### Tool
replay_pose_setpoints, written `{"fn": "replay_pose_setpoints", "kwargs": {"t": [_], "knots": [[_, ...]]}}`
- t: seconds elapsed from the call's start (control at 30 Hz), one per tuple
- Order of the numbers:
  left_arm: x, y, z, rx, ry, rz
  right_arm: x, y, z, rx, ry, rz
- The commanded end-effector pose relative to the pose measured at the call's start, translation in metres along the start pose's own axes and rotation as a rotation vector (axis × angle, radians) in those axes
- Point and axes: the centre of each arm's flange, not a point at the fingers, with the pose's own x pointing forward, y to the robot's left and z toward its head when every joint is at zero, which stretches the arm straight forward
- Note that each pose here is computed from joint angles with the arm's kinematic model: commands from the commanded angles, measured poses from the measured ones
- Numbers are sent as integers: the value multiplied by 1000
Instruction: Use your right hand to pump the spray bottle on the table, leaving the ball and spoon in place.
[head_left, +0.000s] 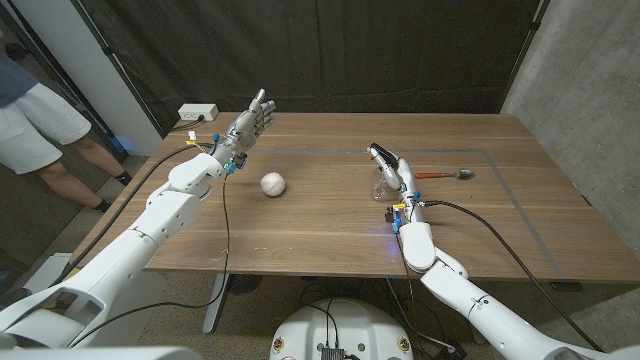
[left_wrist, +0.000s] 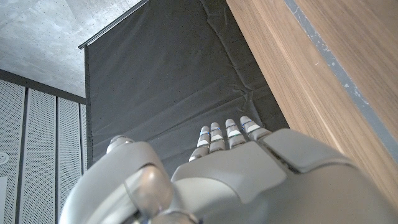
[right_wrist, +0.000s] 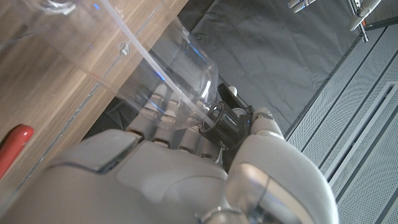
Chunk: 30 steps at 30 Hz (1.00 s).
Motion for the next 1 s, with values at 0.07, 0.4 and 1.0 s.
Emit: {"fn": "replay_pose_setpoints", "kwargs": {"t": [0.07, 0.4, 1.0], "knots": [[1, 1, -1, -4, -1, -2, 4, -5, 7, -32, -12, 4], [1, 3, -2, -12, -5, 2, 12, -16, 21, -83, -34, -58], [1, 6, -3, -16, -6, 14, 21, -23, 27, -91, -32, -145]]}}
